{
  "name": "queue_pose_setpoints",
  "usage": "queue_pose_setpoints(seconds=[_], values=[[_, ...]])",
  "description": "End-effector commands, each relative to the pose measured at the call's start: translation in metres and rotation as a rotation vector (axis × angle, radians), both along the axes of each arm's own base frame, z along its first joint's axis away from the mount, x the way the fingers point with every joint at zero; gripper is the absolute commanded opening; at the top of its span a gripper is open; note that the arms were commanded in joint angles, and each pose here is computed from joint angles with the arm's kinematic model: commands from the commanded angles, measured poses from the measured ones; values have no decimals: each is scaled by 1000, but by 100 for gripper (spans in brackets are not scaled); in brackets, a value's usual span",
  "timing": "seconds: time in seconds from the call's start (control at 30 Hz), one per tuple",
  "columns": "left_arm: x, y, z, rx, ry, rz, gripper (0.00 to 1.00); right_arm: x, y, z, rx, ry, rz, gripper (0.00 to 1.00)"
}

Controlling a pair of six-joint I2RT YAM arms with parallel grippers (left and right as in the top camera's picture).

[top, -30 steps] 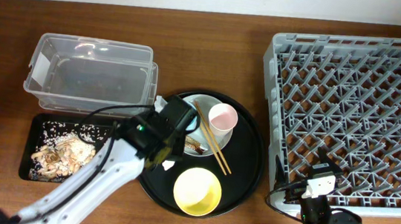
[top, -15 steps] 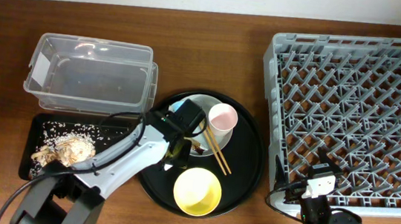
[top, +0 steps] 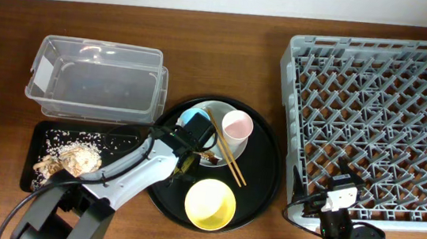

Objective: Sort waste into correct bins and load items into the dishwasher rack
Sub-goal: 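Grasp the white tissue with the left gripper and drop it in the clear bin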

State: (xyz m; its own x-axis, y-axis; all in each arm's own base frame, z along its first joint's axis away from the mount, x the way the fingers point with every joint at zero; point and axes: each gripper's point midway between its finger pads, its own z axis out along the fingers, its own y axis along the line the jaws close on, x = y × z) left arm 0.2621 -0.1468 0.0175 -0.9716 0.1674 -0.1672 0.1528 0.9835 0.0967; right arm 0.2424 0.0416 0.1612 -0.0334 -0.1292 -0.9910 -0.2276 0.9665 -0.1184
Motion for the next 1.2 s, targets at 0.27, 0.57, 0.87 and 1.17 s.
queue_pose_setpoints(seconds=[0.27, 0.57, 0.87, 1.17], values=[[-2, 6, 52, -60, -110, 10, 0, 0, -2, -2, 7, 6, -11, 99], [14, 60, 179, -164, -529, 178, 0, 0, -2, -3, 7, 6, -11, 99], [145, 155, 173, -106, -801, 513, 4, 0, -2, -2, 7, 6, -11, 99], [183, 159, 102, -95, -723, 526, 45, 0, -2, -2, 7, 6, -11, 99]])
